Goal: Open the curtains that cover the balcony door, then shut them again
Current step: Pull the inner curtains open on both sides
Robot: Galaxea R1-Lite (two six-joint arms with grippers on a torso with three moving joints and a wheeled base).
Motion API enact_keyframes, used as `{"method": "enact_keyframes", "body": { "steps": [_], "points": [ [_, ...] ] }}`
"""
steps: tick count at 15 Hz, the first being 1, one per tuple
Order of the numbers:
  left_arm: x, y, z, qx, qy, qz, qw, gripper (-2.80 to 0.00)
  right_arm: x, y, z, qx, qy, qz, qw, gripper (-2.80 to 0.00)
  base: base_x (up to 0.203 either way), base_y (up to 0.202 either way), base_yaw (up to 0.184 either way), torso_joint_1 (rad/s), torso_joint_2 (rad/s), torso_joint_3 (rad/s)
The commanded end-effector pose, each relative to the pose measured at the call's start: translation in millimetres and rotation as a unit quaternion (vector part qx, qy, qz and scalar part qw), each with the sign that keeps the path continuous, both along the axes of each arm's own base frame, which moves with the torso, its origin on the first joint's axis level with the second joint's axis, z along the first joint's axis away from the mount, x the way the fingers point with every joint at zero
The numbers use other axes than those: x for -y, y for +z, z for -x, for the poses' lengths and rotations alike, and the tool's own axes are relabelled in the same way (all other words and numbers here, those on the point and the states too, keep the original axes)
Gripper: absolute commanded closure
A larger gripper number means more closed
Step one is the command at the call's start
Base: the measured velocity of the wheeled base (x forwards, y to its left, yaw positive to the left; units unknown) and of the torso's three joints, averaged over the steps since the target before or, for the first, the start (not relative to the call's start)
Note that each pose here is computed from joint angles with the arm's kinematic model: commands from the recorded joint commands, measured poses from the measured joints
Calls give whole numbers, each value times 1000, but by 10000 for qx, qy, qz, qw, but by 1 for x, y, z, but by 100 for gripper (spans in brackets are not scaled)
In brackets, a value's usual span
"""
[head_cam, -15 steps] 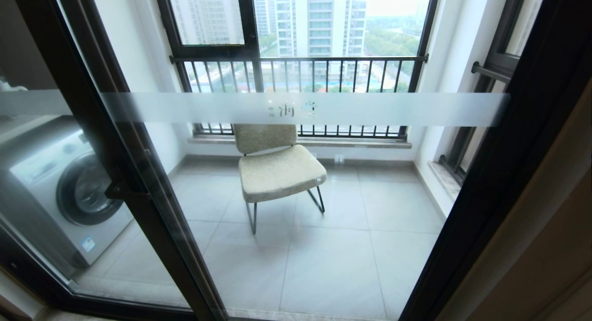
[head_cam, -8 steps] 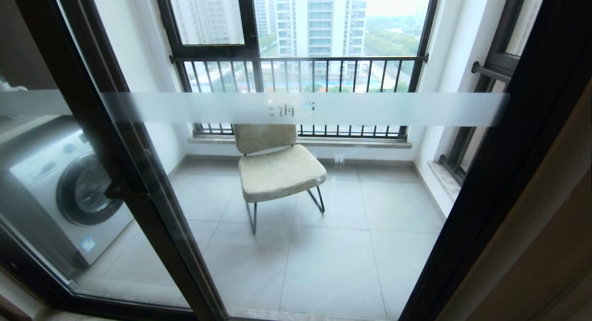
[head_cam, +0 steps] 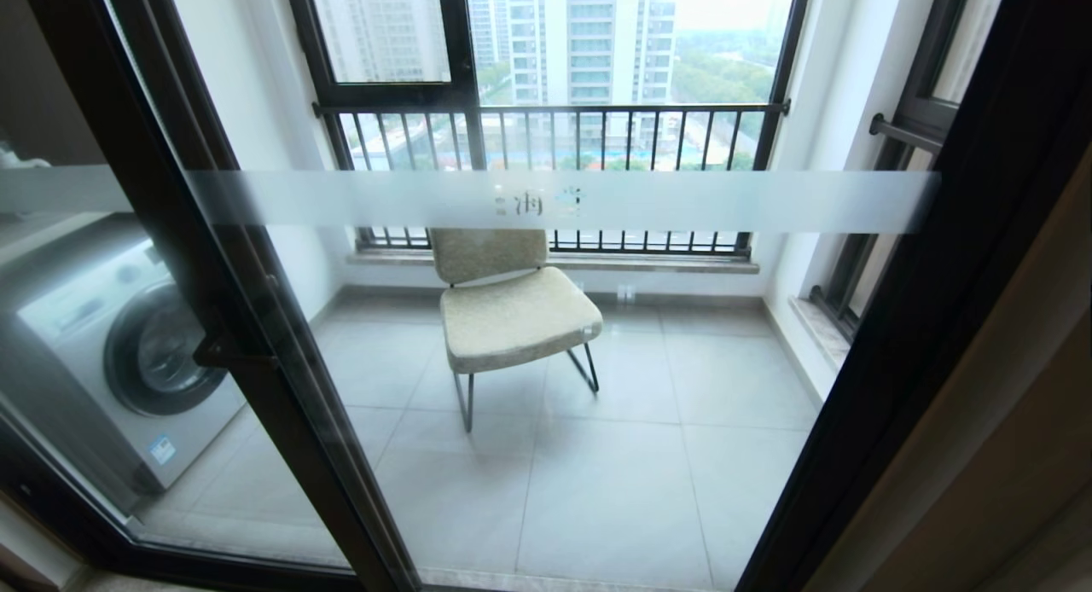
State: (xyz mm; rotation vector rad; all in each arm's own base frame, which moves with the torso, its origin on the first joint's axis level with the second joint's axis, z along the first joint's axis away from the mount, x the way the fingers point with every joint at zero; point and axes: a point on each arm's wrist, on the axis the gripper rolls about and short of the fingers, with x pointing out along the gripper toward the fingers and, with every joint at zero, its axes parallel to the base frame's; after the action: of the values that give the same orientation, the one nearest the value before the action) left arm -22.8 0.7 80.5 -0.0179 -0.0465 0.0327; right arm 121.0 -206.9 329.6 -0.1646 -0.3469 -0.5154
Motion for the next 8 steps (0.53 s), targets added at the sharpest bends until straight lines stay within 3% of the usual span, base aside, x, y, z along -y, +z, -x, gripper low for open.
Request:
{"method": "enact_keyframes", "body": {
  "steps": [1,8],
  "points": [
    [0,0,0,-1,3,-2,10000,0,-13,-2,6,-37,126,45,9999,0,0,0,0,0,0,0],
    [0,0,0,4,3,2,10000,0,-19,-7,8,-131,278,-3,9995,0,0,0,0,0,0,0]
  ]
}}
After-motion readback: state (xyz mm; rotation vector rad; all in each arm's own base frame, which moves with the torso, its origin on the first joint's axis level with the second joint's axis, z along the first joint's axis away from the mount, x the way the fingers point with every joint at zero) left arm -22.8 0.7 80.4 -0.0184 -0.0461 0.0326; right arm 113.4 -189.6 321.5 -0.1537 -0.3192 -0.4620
